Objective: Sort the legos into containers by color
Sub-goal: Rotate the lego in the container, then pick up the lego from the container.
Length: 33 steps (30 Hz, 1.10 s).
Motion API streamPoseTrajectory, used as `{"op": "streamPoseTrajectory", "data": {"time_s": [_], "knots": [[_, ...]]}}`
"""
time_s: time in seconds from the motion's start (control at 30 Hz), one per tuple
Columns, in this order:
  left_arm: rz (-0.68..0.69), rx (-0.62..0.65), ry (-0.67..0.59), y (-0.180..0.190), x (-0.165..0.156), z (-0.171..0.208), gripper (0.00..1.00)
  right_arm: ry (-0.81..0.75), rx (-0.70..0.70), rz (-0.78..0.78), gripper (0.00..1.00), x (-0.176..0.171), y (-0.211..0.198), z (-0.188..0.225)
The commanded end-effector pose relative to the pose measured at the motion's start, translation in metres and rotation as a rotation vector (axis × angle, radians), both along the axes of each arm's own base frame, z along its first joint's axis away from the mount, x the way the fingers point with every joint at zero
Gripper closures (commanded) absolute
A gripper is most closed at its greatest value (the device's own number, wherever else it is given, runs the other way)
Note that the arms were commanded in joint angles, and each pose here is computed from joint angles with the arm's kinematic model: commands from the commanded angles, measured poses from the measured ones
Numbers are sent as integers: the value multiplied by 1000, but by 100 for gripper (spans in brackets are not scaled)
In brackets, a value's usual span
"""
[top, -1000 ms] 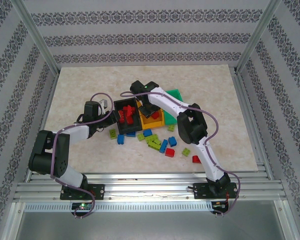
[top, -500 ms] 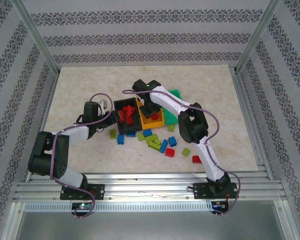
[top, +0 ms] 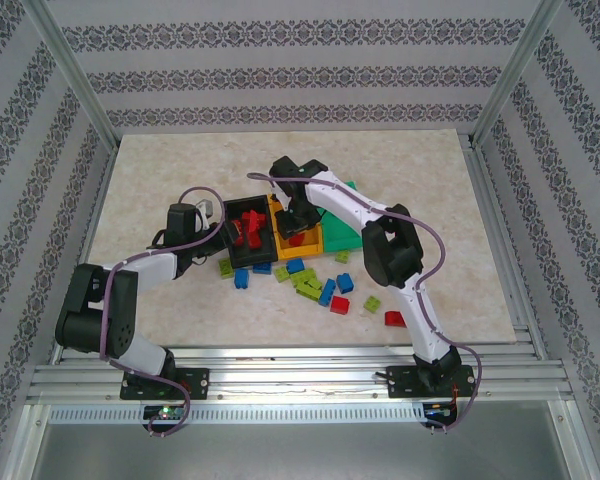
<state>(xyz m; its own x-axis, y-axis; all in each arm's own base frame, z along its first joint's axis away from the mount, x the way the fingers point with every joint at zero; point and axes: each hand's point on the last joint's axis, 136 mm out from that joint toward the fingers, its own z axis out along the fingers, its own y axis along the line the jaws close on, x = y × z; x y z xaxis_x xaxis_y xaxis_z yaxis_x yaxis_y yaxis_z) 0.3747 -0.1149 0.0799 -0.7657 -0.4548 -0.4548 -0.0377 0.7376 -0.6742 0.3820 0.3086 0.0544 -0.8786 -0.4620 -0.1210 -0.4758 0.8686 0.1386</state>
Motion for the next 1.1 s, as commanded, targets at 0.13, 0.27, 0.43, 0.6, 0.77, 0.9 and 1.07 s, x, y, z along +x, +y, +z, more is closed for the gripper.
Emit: {"op": "streamPoseTrajectory", "data": {"time_s": [0.13,0.27,0.43,0.6,0.77,0.9,1.07], "knots": [[-32,-36,-27,-10,-1,8,63,-108,-18,40,62,2,0,35],[-32,-36,-31,-10,-1,11,63,-131,-54,24,61,4,-3,39],[-32,-34,-29,-10,-2,9,63,-156,-186,-36,58,2,-19,37],[-34,-44,-28,-11,-1,8,63,-133,-215,-118,55,-5,-25,22],[-38,-45,-31,-12,-1,9,63,-91,-188,-173,50,-11,-15,5],[-38,-45,-31,-12,-2,8,63,-70,-167,-229,48,-12,-8,-7],[-42,-43,-25,-12,-4,6,63,-68,-140,-290,46,-10,-2,-12]]}}
